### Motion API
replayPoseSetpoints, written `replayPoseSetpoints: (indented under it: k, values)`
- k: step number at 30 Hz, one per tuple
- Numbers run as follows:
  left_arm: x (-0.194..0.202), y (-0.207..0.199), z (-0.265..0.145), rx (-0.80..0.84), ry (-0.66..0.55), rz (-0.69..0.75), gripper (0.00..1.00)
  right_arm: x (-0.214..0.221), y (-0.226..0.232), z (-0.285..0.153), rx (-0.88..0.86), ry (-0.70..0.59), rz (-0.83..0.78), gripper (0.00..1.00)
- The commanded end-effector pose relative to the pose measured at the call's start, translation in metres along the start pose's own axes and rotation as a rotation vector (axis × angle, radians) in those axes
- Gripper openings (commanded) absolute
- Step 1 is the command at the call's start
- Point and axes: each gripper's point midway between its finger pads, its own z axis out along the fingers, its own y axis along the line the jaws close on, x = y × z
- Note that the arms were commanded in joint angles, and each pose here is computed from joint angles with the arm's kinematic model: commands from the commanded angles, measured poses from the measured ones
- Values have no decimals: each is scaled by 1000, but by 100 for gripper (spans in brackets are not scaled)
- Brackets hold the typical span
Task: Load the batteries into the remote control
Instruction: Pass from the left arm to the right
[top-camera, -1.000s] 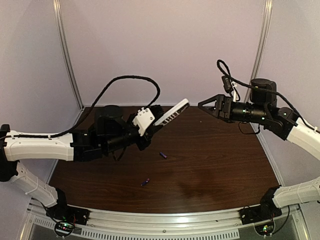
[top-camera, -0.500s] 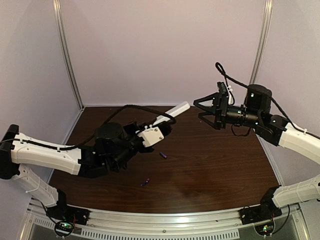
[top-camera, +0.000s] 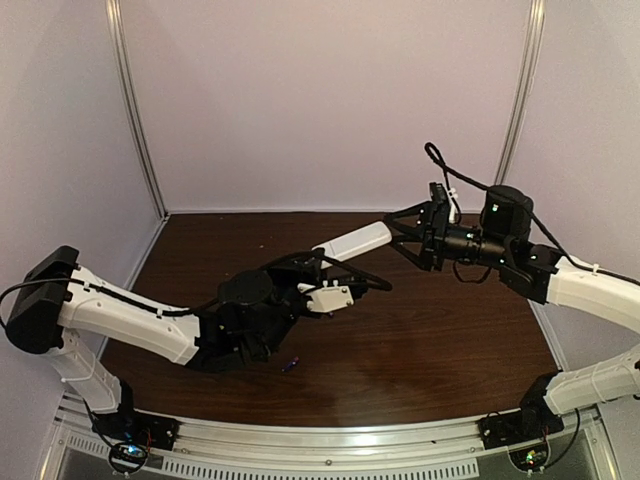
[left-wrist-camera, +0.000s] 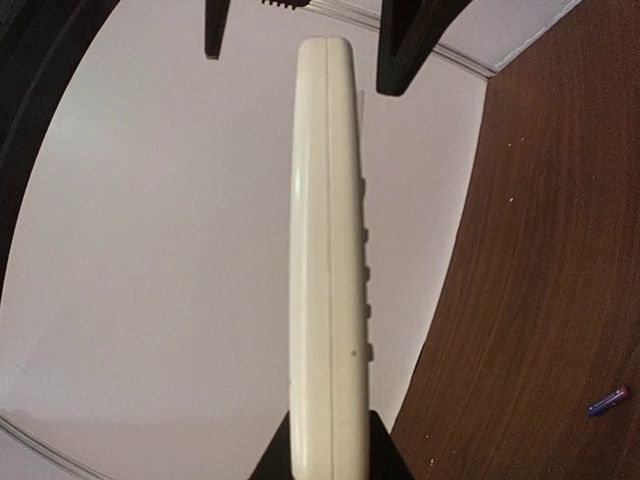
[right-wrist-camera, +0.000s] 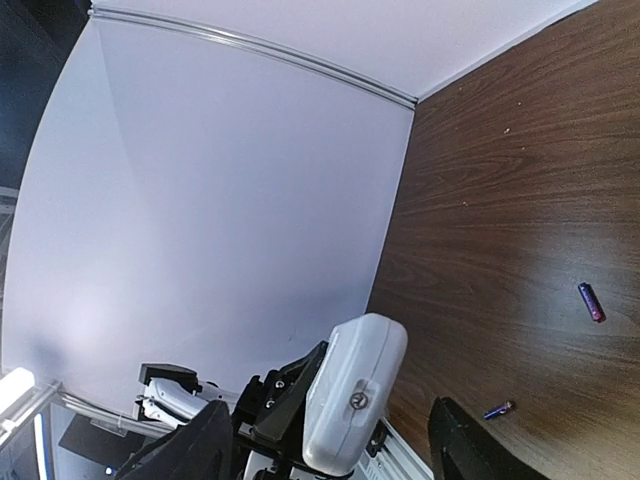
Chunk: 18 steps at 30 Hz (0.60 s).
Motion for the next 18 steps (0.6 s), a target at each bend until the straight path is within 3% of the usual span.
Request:
replayPoseSetpoints:
  k: [1,7,18]
  values:
    - [-8,24,2,-106,12,-22,0,-1,-12,8,0,-33,66,67]
    - [-14,19,1,-148,17,57,0,-7,-10,11,-36,-70,100,65]
    - [-14,12,6,-180,51,125,0,3,-14,22,-55,-40,144,41]
